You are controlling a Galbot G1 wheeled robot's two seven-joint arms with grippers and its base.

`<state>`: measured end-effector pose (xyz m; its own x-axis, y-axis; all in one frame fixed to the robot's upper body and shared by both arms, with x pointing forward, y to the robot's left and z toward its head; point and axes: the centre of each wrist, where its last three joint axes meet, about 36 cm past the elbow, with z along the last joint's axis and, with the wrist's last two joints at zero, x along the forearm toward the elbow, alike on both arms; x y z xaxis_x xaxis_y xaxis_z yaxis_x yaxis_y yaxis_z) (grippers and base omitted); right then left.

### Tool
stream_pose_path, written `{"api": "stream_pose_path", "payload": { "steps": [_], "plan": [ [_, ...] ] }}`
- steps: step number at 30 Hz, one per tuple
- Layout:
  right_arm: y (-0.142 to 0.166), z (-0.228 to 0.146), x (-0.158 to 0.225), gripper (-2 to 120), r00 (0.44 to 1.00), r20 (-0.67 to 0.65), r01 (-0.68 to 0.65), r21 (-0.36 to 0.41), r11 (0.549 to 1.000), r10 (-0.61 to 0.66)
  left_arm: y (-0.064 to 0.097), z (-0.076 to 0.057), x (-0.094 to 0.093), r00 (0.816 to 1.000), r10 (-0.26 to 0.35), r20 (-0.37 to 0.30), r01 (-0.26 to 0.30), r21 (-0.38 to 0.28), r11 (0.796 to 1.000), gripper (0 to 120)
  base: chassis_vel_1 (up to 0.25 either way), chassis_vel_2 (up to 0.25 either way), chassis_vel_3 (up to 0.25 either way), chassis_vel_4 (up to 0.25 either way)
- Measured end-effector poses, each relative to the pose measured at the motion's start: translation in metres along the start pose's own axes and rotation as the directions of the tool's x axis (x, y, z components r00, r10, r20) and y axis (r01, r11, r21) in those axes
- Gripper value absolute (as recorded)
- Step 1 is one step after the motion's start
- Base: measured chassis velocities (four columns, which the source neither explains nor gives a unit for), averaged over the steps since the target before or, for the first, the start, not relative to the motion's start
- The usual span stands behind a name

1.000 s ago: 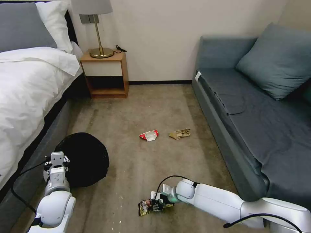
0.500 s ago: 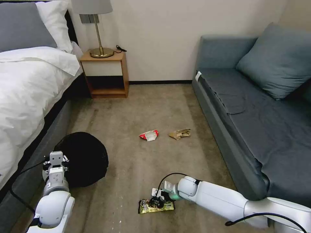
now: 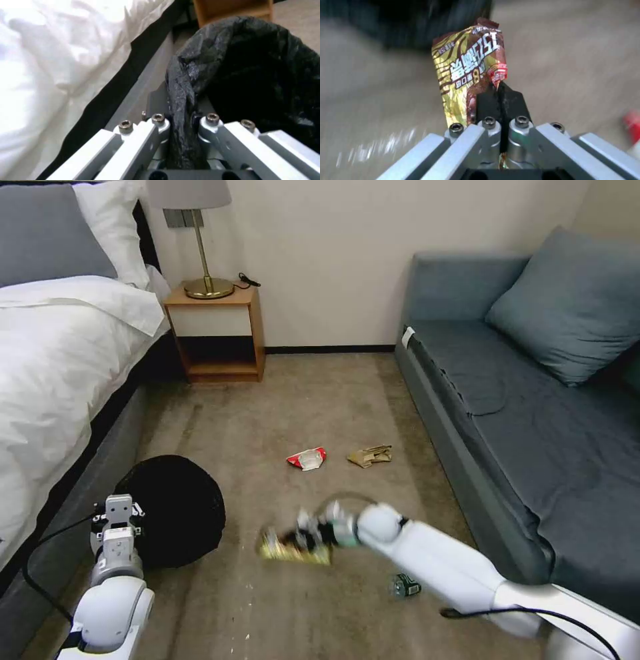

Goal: Pick up the trash bin, then pick up the garbage on the floor and place it into the trash bin.

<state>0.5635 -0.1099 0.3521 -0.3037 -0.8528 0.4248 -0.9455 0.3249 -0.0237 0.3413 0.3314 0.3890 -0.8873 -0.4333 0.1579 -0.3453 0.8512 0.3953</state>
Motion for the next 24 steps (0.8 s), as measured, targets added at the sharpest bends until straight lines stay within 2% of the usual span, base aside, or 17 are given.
{"api": "stream_pose_path", "payload": {
  "steps": [2, 4, 5, 8, 10, 12, 15, 16, 19, 24],
  "plan": [
    [-0.006, -0.045, 0.003, 0, 0.993, 0.119, -0.002, 0.016, 1.0, 0.0, -0.004, -0.004, 0.003, 0.999, 0.026, 0.02, -0.026, 0.006, 1.0, 5, 0.0, 0.0, 0.0, 0.0],
    [-0.005, -0.056, 0.003, 0, 0.989, 0.146, 0.002, 0.021, 1.0, -0.005, -0.006, -0.005, 0.003, 0.999, 0.033, 0.024, -0.033, 0.008, 0.999, 5, 0.0, 0.0, 0.0, 0.0],
    [-0.001, -0.082, 0.0, 0, 0.977, 0.214, 0.012, 0.028, 1.0, -0.018, -0.011, -0.008, 0.005, 0.998, 0.052, 0.038, -0.053, 0.015, 0.998, 5, 0.0, 0.0, 0.0, 0.0],
    [0.005, -0.101, -0.006, 0, 0.963, 0.267, 0.023, 0.016, 1.0, -0.026, -0.015, -0.011, 0.006, 0.996, 0.068, 0.053, -0.069, 0.018, 0.997, 5, 0.0, 0.0, 0.0, 0.0],
    [0.011, -0.119, -0.02, 0, 0.947, 0.318, 0.042, 0.008, 0.999, -0.042, -0.021, -0.018, 0.008, 0.993, 0.088, 0.076, -0.09, 0.025, 0.996, 5, 0.0, 0.0, 0.0, 0.0],
    [0.013, -0.122, -0.027, 0, 0.942, 0.332, 0.048, -0.001, 0.999, -0.044, -0.023, -0.021, 0.008, 0.992, 0.093, 0.084, -0.095, 0.028, 0.995, 5, 0.0, 0.0, 0.0, 0.0],
    [0.016, -0.119, -0.052, 0, 0.932, 0.362, 0.035, -0.068, 0.997, -0.009, -0.026, -0.028, 0.008, 0.989, 0.101, 0.105, -0.106, 0.038, 0.994, 5, 0.0, 0.0, 0.0, 0.0],
    [0.016, -0.119, -0.052, 0, 0.932, 0.362, 0.035, -0.068, 0.997, -0.009, -0.026, -0.028, 0.008, 0.989, 0.101, 0.105, -0.106, 0.038, 0.994, 5, 0.0, 0.0, 0.0, 0.0],
    [0.027, -0.1, -0.088, 0, 0.911, 0.396, -0.031, -0.218, 0.975, 0.118, -0.031, -0.032, 0.01, 0.987, 0.113, 0.113, -0.119, 0.05, 0.992, 5, 0.0, 0.0, 0.0, 0.0],
    [0.035, -0.077, -0.104, 0, 0.912, 0.376, -0.071, -0.256, 0.964, 0.167, -0.034, -0.033, 0.011, 0.985, 0.121, 0.12, -0.129, 0.062, 0.99, 5, 0.0, 0.0, 0.0, 0.0]
  ]
}}
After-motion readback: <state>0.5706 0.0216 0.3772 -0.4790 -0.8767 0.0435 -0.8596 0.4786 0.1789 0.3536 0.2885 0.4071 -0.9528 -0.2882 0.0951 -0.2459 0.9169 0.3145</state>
